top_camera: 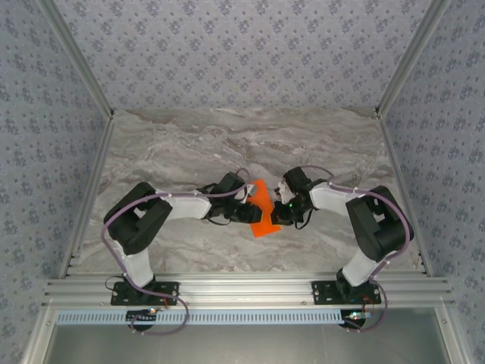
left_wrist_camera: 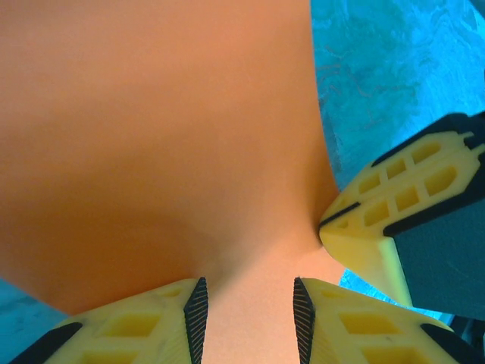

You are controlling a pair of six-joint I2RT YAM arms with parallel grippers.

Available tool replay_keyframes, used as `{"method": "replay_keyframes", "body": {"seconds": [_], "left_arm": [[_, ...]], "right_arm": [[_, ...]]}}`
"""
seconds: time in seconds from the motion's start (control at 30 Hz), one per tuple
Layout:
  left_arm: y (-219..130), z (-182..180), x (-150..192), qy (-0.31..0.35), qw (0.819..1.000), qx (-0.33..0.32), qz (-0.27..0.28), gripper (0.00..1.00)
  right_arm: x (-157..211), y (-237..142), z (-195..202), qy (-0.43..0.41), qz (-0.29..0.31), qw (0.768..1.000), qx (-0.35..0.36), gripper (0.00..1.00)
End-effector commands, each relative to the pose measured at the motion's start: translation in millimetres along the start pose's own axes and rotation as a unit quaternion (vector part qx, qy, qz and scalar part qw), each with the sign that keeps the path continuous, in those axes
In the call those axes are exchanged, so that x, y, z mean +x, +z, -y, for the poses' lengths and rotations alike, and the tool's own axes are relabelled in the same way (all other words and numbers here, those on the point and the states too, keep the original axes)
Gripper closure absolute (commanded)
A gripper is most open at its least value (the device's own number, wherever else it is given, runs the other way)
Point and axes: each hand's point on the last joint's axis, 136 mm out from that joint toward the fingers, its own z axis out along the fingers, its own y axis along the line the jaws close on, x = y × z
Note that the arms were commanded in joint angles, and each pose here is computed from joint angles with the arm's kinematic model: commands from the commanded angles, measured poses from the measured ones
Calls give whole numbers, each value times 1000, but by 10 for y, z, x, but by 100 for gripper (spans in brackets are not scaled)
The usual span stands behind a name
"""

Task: Fold a paper plane with a square sheet of paper (fold left side to right side)
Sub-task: First fold the square sheet of paper in half at the center of the table.

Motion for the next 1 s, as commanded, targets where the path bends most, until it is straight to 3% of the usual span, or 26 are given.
{"method": "replay_keyframes", "body": {"seconds": [0.0,0.5,0.97], "left_arm": [[7,-61,-107,6,1000,-13,1,63],[46,-415,-328,-7,998,-55,21,62],[-79,-841,-884,-33,994,-82,65,62]], "right_arm": [[182,88,355,15,-34,996,81,100],[245,51,541,2,-52,990,132,100],[315,95,570,1,-64,990,128,100]]}}
